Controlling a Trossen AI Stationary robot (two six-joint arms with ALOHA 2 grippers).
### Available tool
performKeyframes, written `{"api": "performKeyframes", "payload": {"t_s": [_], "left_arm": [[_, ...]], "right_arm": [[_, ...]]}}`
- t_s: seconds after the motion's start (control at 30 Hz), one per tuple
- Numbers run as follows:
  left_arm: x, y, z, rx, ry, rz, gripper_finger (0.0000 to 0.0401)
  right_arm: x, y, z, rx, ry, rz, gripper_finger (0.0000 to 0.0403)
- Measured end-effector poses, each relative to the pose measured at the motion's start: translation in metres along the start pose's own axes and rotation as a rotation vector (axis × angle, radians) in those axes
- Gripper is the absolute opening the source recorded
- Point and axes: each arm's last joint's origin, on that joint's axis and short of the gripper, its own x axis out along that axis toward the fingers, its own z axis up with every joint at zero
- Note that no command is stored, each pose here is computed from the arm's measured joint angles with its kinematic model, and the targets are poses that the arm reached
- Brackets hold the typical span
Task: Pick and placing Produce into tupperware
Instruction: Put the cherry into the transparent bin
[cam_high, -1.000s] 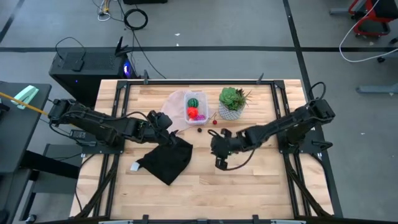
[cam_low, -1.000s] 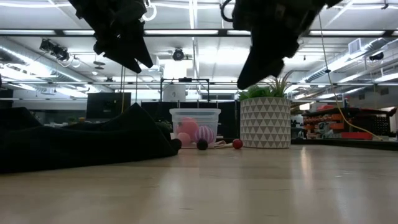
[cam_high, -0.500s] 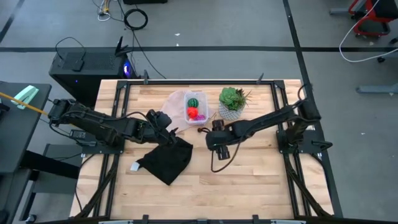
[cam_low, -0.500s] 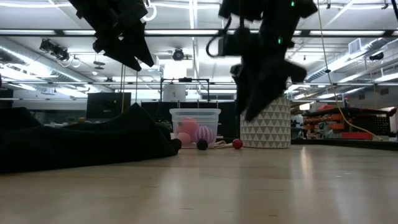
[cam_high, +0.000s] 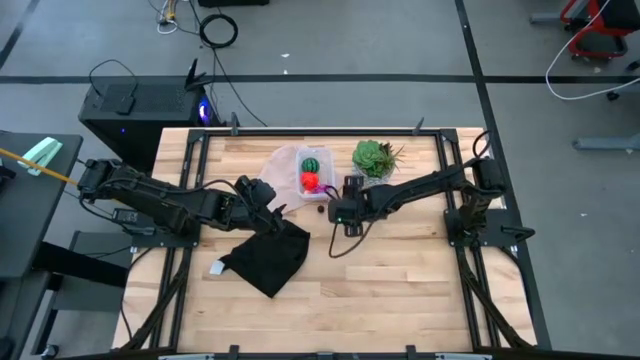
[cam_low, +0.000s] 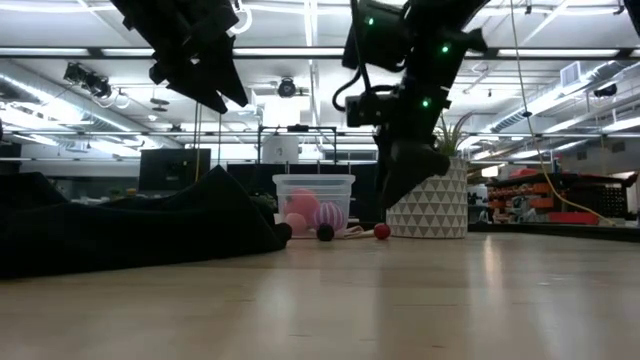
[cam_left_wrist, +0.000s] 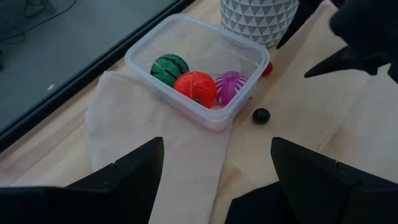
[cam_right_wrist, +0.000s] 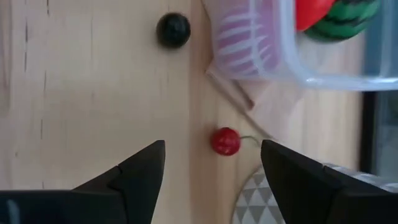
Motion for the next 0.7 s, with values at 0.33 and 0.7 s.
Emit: {"api": "performKeyframes", "payload": {"t_s": [0.33,0.7], "left_arm": [[0.0,0.001,0.001,-0.023,-0.019,0.022,0.0302],[0.0,0.001,0.0,-0.04,-0.018,0.023,0.0302]], "right_arm": [[0.011,-0.017,-0.004,-0.033,0.007,0.19,0.0269],[0.02,-0.031,-0.005,0.009,0.014,0.166,0.0268]]}}
